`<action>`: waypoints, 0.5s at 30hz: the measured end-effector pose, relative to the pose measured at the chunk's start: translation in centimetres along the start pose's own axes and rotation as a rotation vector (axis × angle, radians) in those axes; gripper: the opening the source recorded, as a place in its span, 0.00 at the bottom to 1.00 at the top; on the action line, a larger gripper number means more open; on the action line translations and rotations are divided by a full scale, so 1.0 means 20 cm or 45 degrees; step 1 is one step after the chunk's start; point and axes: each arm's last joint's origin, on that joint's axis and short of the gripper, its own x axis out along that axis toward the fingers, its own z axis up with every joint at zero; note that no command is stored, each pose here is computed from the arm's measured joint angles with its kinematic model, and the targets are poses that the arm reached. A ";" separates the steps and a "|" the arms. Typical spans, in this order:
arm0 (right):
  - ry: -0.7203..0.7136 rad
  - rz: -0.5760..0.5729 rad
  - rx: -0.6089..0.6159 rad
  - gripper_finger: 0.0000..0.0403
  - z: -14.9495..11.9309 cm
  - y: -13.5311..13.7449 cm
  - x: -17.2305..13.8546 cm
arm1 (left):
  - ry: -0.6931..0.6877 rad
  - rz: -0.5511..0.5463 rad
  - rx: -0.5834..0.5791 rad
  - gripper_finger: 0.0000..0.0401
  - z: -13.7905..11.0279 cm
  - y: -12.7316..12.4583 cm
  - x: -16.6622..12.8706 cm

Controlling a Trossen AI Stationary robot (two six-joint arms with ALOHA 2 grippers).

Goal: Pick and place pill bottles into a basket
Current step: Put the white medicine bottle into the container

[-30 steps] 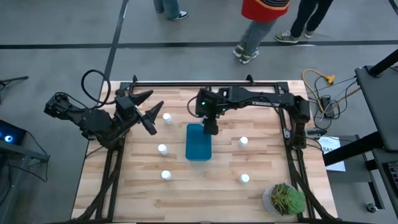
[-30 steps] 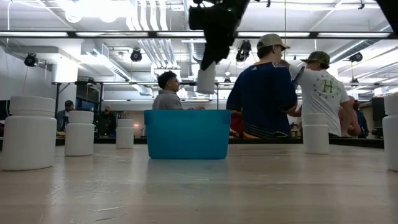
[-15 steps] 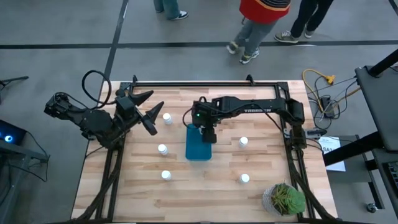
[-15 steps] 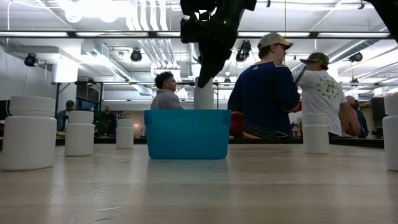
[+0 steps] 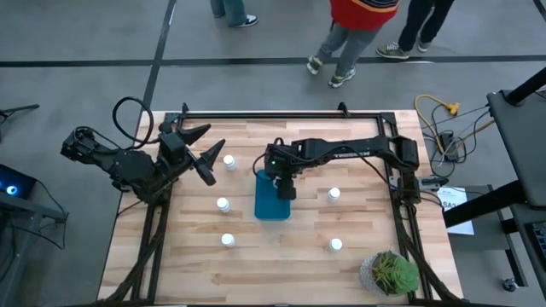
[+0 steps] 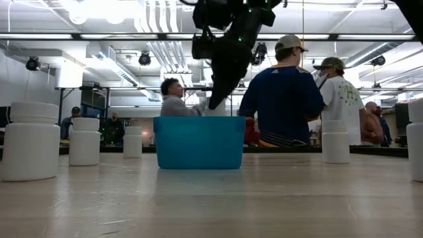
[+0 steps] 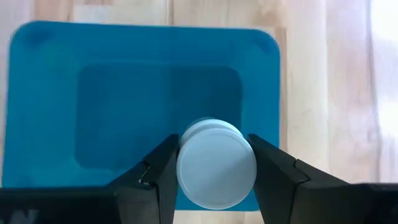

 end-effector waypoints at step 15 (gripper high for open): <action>0.034 -0.021 0.037 0.37 -0.07 -0.04 0.09 | 0.000 0.000 0.000 0.64 0.00 0.00 0.00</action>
